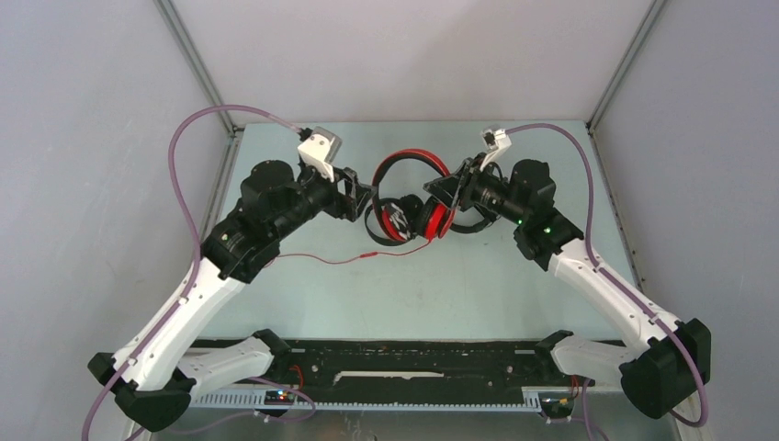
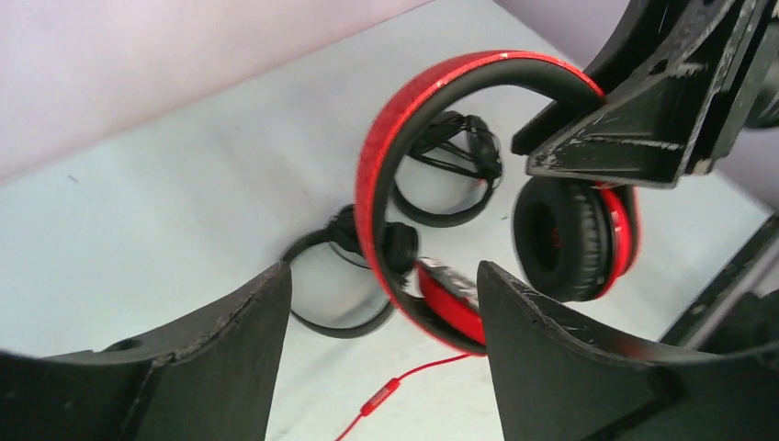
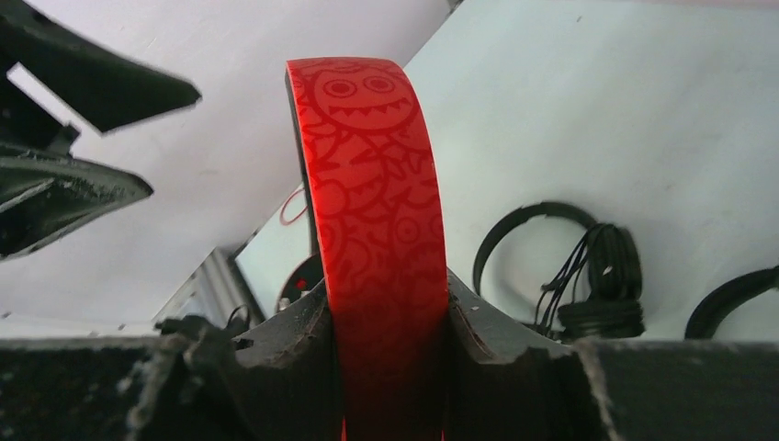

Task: Wrap the headphones
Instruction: Pick up the headphones from the corner of the board.

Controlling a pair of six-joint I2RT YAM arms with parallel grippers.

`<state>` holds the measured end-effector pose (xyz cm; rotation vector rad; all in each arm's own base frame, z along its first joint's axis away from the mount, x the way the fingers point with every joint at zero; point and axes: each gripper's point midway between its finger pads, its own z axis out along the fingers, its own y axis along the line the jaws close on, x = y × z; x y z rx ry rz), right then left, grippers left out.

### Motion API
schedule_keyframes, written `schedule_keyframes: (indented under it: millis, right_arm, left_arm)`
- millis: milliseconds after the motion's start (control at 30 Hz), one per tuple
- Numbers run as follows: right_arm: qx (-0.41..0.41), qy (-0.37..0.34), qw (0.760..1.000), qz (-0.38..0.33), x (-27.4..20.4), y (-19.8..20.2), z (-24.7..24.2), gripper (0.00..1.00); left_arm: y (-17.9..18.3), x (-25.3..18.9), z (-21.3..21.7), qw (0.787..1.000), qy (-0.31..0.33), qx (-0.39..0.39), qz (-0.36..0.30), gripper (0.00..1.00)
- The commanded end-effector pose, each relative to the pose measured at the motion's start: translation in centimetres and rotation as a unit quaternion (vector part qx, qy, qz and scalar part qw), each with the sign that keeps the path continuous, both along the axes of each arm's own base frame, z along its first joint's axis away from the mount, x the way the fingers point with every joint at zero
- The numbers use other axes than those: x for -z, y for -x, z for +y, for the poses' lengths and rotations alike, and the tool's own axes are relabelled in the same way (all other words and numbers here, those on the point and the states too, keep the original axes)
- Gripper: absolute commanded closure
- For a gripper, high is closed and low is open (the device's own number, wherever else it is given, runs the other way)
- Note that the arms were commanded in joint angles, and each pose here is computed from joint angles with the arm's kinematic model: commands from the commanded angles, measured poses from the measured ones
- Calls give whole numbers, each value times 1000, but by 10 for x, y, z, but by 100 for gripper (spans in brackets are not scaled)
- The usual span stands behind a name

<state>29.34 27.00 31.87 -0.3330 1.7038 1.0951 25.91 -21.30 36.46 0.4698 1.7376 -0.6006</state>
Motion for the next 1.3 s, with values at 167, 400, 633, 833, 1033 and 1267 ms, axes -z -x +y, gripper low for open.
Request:
schedule_keyframes:
  millis: [167,400,633,833,1033,1267]
  right_arm:
    - [-134,-38,990,31,-29,53,7,100]
    - [-158,-46,985,50,-25,56,13,100]
    - [-169,-42,983,60,-19,57,15,100]
    - [-176,-39,981,71,-13,56,17,100]
    - [-170,-27,981,92,-3,52,18,100]
    - [-141,-30,988,60,-25,43,14,60]
  left_arm:
    - [-4,-30,-15,978,-155,94,-108,21]
    - [-15,3,-35,959,-245,119,-75,19]
    - [-28,20,-42,951,-280,114,-61,26]
    - [-34,17,-45,953,-274,106,-70,38]
    - [-25,12,-45,957,-255,115,-80,73]
    - [-28,14,-39,966,-238,80,-65,100]
